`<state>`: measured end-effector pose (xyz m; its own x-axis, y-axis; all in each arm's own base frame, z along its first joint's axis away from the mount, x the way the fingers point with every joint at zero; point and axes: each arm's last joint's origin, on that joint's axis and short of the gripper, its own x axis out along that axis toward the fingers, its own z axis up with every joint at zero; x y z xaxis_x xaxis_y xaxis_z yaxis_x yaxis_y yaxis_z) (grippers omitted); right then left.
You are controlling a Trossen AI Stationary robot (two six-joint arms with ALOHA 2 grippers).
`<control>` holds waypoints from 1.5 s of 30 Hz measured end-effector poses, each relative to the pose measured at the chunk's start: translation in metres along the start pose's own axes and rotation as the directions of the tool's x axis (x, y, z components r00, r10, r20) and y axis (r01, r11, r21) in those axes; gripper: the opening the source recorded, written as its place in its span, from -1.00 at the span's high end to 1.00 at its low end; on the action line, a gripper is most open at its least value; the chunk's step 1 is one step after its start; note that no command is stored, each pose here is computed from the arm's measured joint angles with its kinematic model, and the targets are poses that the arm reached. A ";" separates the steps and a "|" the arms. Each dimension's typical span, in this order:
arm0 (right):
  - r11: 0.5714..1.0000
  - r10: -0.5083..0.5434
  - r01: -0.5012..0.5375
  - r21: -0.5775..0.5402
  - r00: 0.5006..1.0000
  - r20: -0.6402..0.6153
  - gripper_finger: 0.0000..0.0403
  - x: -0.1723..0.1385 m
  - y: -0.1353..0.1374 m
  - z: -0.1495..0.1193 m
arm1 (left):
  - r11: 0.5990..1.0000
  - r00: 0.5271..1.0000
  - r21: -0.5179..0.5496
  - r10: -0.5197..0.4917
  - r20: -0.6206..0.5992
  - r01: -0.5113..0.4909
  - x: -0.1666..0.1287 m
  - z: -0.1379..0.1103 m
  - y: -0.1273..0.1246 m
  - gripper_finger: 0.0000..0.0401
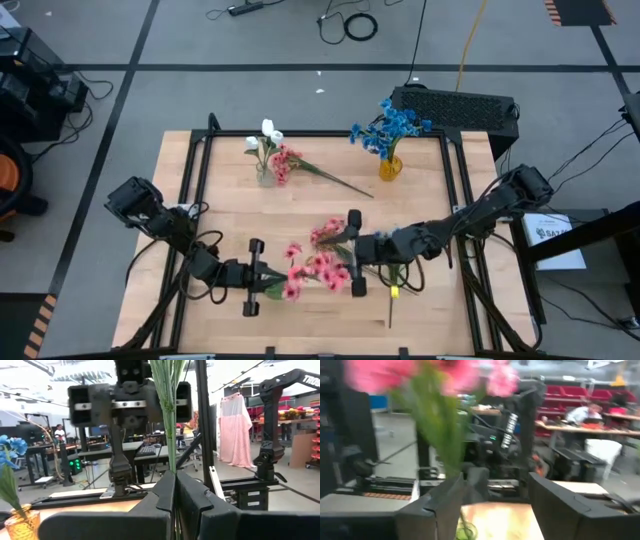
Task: Sort flowers into vase by color
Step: Put the bottom left pink flowers into the green vase
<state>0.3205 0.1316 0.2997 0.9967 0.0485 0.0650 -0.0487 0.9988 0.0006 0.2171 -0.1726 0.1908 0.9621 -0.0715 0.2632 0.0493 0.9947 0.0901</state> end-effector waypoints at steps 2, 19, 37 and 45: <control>1.000 0.015 -0.015 0.003 1.000 0.015 0.01 0.001 0.001 0.000 | 1.000 1.000 0.001 0.006 -0.002 -0.006 0.000 0.000 0.000 0.92; 0.997 0.061 -0.061 -0.048 0.998 0.002 0.38 0.048 0.020 -0.001 | 1.000 0.999 0.015 0.025 -0.020 -0.025 0.000 -0.002 0.001 0.92; 0.999 0.027 -0.028 -0.017 1.000 -0.008 0.95 0.050 0.020 0.003 | 0.988 0.988 0.036 0.151 -0.023 -0.151 -0.009 0.020 -0.001 0.02; 1.000 0.017 -0.016 0.010 0.999 -0.030 0.95 0.053 0.017 -0.001 | 0.963 0.963 0.041 0.269 -0.027 -0.268 -0.027 0.053 -0.001 -0.23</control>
<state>0.3726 0.1507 0.3016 0.9973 0.0651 0.0351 -0.0655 0.9978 0.0092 0.1768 -0.1753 0.2345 0.9467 0.2010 0.2517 -0.2215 0.9736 0.0557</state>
